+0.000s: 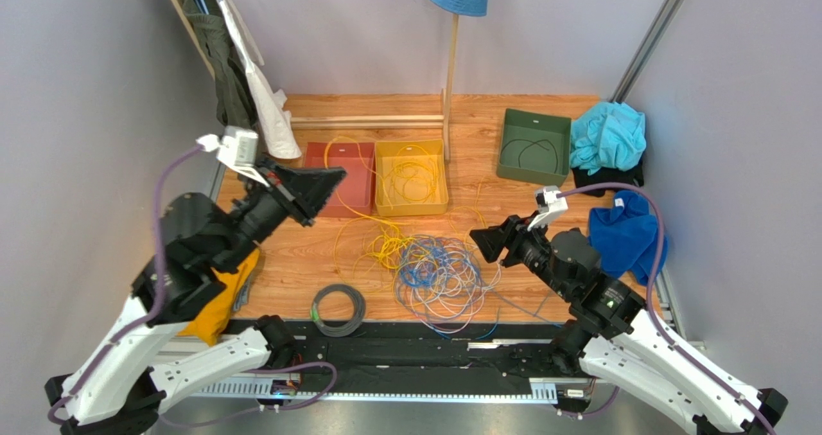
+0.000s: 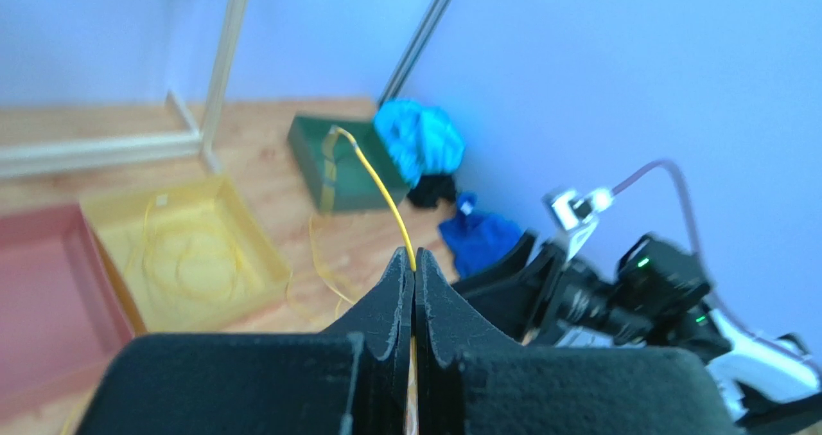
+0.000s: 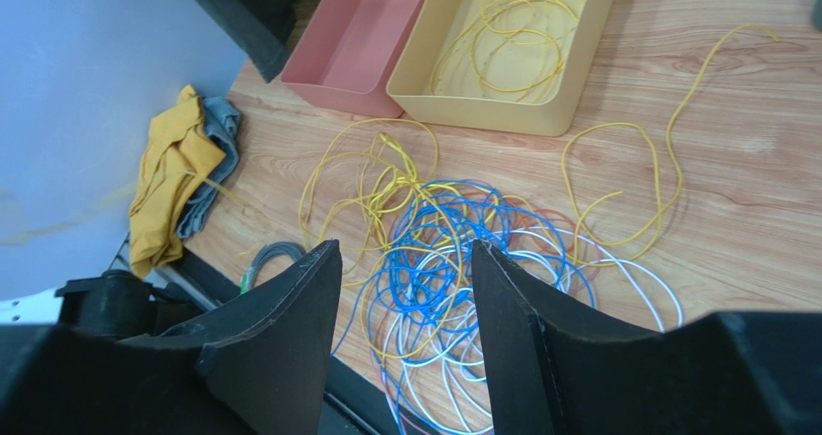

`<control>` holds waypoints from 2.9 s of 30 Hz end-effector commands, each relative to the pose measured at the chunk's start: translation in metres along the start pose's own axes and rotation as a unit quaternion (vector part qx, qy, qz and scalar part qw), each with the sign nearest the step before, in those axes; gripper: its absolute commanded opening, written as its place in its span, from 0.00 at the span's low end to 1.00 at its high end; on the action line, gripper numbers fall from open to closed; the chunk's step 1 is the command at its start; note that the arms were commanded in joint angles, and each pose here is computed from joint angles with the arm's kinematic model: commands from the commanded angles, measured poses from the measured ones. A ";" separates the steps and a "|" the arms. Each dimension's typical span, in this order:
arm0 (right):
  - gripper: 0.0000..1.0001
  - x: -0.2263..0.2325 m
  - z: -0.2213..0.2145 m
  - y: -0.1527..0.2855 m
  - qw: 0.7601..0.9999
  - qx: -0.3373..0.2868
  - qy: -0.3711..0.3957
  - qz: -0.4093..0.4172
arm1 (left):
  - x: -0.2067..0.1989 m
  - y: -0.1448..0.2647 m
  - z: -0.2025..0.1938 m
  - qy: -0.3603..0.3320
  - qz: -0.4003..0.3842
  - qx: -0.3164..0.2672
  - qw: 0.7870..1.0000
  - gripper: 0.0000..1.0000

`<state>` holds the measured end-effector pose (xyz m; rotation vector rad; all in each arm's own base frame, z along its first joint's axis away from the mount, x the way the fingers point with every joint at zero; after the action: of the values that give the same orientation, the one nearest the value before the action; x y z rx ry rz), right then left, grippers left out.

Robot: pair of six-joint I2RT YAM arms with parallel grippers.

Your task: Untangle the cables

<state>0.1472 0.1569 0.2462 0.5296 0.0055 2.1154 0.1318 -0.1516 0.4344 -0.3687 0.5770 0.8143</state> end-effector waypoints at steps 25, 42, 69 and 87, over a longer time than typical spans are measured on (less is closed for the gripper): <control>0.55 0.004 0.018 0.060 0.998 -0.035 -0.001 0.046 | 0.008 -0.177 0.081 -0.143 0.170 0.020 0.975 0.00; 0.55 -0.008 0.013 0.059 0.998 -0.050 0.018 0.018 | 0.121 -0.260 0.002 -0.092 0.209 0.084 0.970 0.00; 0.54 -0.009 0.001 0.052 0.999 -0.037 0.004 0.017 | 0.173 -0.212 -0.062 -0.041 0.254 0.093 0.962 0.97; 0.51 -0.008 -0.031 0.035 0.999 0.014 -0.039 0.028 | 0.151 -0.038 -0.189 0.005 0.197 0.199 0.960 0.99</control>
<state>0.1118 0.1302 0.2159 0.6061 0.0342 2.1269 0.1951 -0.1922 0.2044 0.1372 0.7899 1.0730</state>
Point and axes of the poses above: each gripper's point midway between its finger pads, its own y axis back along the fingers, its own x axis along the line the jaws close on, z = x × y, the point moved 6 cm from there along y, back along the fingers, and after that the axes turned 9 degrees about y, right-handed, at the moved point
